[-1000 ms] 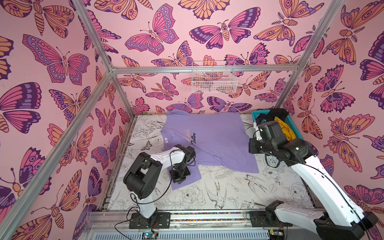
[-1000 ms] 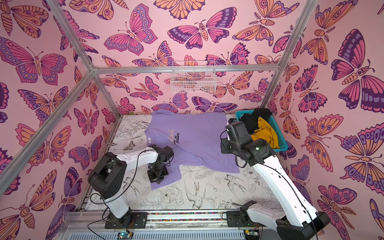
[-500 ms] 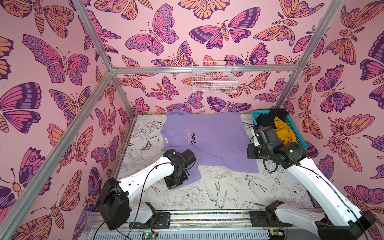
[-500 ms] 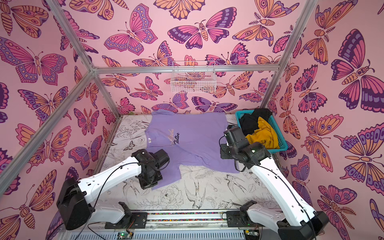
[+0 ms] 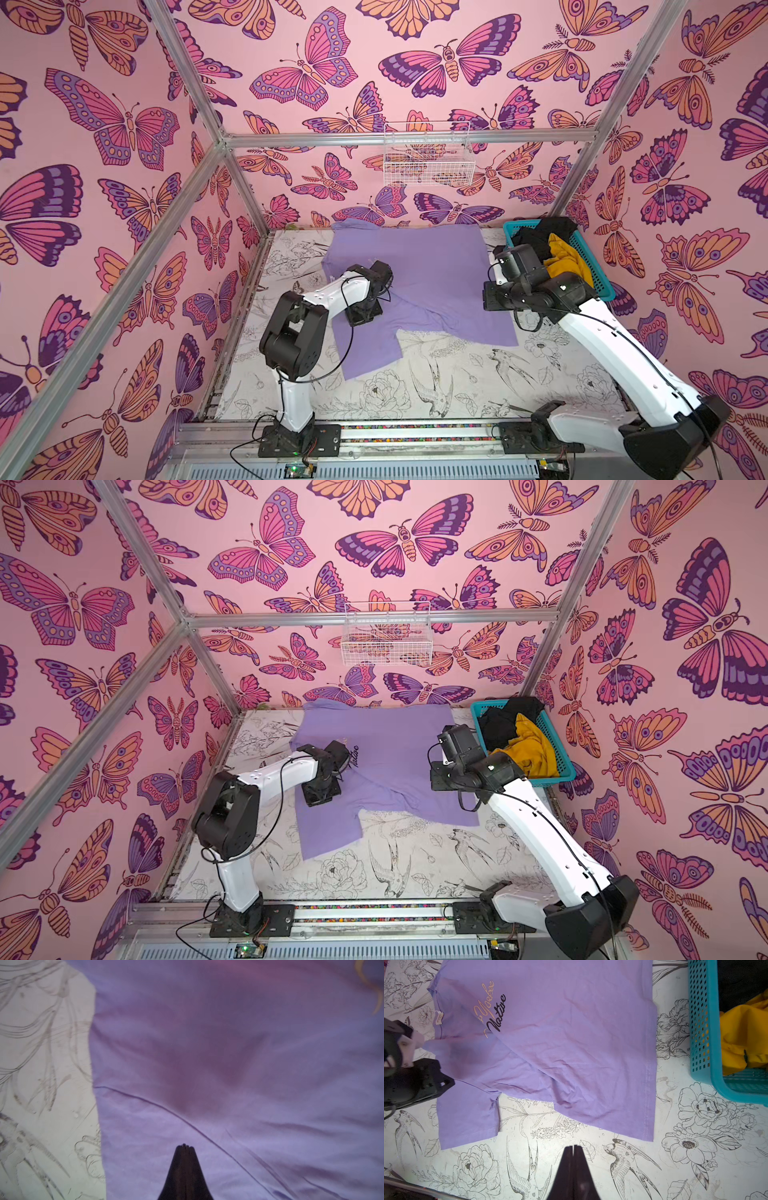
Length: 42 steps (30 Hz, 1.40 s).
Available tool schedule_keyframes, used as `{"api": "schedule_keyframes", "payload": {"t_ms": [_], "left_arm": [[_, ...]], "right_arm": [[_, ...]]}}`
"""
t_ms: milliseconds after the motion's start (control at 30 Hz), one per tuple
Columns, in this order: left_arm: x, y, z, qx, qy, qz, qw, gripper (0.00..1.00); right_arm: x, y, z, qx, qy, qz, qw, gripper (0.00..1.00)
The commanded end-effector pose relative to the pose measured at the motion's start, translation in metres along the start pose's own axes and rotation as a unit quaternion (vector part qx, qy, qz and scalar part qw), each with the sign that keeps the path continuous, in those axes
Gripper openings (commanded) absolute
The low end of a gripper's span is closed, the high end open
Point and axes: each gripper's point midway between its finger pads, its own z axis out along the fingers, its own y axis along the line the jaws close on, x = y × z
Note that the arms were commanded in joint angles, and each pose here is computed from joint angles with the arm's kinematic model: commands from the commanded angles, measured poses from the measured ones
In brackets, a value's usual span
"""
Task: Fold and stack t-shirts
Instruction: Flatten out the T-shirt at the center of the board.
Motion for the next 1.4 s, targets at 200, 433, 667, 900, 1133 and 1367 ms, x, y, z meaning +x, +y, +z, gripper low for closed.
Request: {"api": "schedule_keyframes", "payload": {"t_ms": [200,433,667,900,1133,1367], "left_arm": [[0.011,-0.004,0.035,-0.010,0.034,0.023,0.999,0.00],[0.083,0.059,0.048,-0.113,0.165,-0.007,0.980,0.00],[0.175,0.116,0.050,-0.122,0.278,-0.060,0.951,0.00],[0.204,0.140,0.039,-0.117,0.274,-0.056,0.953,0.00],[0.129,0.116,0.000,-0.107,0.146,0.002,0.983,0.05],[0.021,0.059,-0.112,-0.015,-0.031,0.031,0.999,0.39]], "right_arm": [[0.008,-0.004,-0.009,0.006,0.006,-0.002,1.000,0.00],[0.006,-0.010,-0.018,0.017,-0.011,-0.001,1.000,0.00],[0.016,-0.013,-0.014,0.014,-0.008,0.008,1.000,0.00],[0.022,-0.012,-0.005,0.012,0.000,0.010,1.000,0.00],[0.032,-0.009,0.028,0.010,0.043,-0.014,0.999,0.00],[0.001,0.001,0.105,-0.006,0.095,-0.026,0.995,0.02]]}}
